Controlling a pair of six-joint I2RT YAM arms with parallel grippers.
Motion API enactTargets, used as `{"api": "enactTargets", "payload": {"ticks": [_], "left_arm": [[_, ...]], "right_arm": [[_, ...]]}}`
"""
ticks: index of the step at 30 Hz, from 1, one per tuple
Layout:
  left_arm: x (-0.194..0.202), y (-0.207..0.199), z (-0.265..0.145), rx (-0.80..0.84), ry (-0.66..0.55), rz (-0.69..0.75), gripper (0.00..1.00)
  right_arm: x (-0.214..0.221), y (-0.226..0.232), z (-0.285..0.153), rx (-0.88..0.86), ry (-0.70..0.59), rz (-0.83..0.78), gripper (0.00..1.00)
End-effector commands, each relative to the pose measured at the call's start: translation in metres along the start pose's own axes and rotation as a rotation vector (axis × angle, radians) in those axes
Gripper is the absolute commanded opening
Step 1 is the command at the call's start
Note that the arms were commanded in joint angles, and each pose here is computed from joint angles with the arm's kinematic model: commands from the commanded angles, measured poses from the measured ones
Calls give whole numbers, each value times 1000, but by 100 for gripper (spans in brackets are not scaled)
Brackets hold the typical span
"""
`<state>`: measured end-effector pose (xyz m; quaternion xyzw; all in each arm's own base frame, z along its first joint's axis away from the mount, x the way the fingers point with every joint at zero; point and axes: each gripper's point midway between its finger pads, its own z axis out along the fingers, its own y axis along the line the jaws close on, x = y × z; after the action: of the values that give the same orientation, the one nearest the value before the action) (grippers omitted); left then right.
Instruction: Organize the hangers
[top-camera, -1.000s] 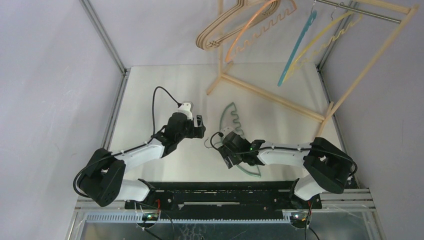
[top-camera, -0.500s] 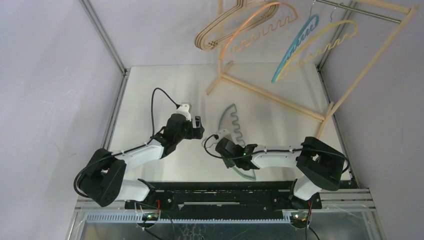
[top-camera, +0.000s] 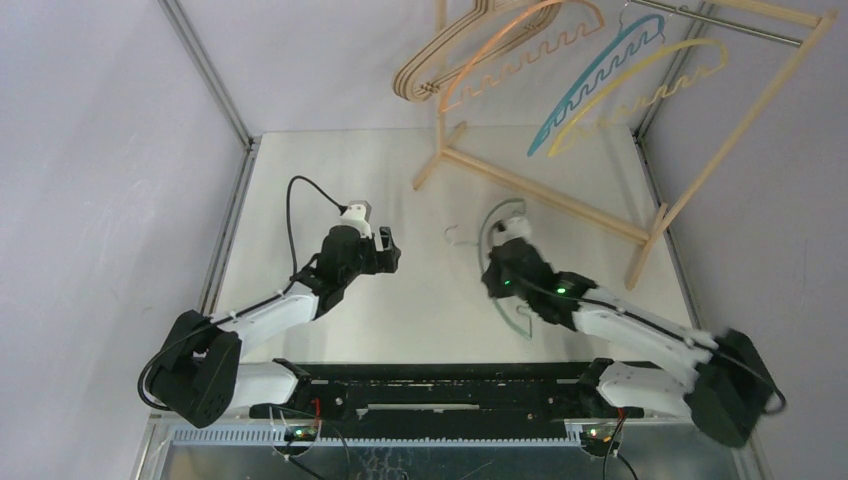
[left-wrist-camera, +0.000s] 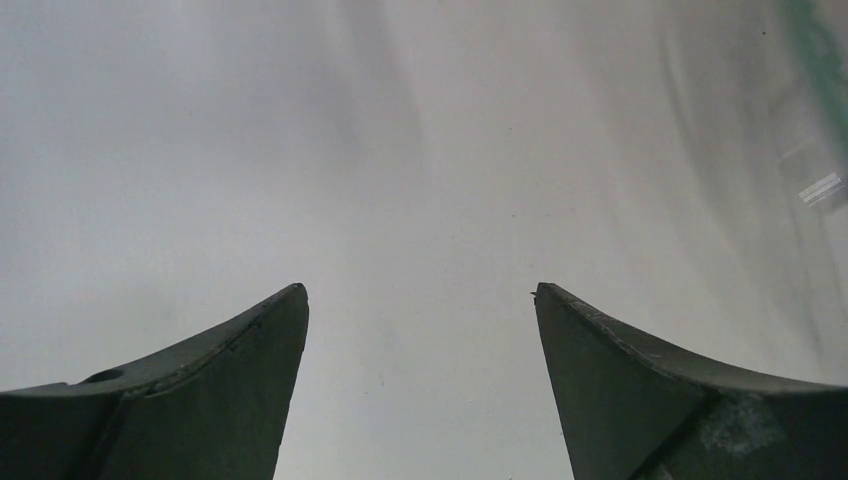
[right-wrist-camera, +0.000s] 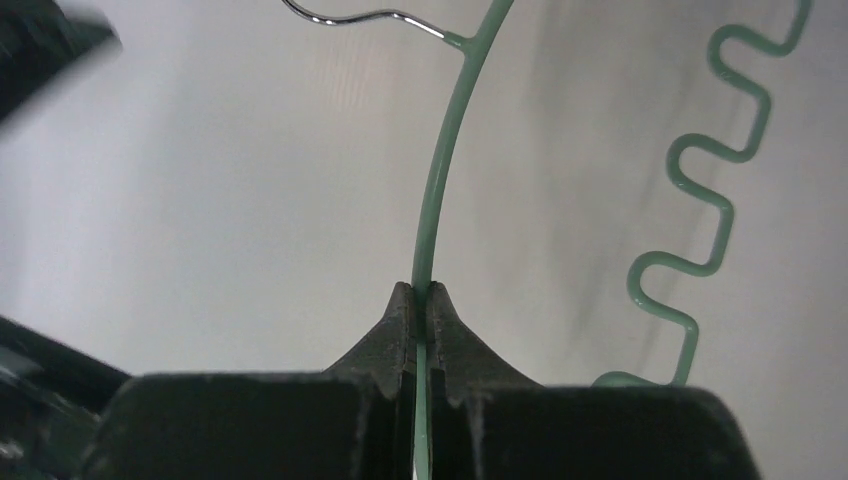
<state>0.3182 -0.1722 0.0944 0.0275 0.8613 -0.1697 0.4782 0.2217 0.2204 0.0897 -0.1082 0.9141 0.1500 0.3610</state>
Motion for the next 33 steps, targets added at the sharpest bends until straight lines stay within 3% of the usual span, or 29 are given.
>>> {"api": "enactTargets", "payload": {"ticks": [1, 8, 18, 26, 33], "left_arm": [[-8, -5, -3, 30, -30, -26, 88], [-5, -9, 3, 53, -22, -42, 88], [0, -15, 7, 84, -2, -45, 87], [1, -16, 7, 84, 2, -37, 86], [-8, -19, 7, 89, -12, -33, 86]], "right_arm": [[-50, -13, -42, -74, -192, 195, 0], [-53, -47, -104, -76, -336, 397, 0], [-71, -105, -191, 37, -693, 617, 0], [-117, -121, -272, 44, -968, 629, 0], [-159, -113, -312, 22, -1082, 590, 0]]}}
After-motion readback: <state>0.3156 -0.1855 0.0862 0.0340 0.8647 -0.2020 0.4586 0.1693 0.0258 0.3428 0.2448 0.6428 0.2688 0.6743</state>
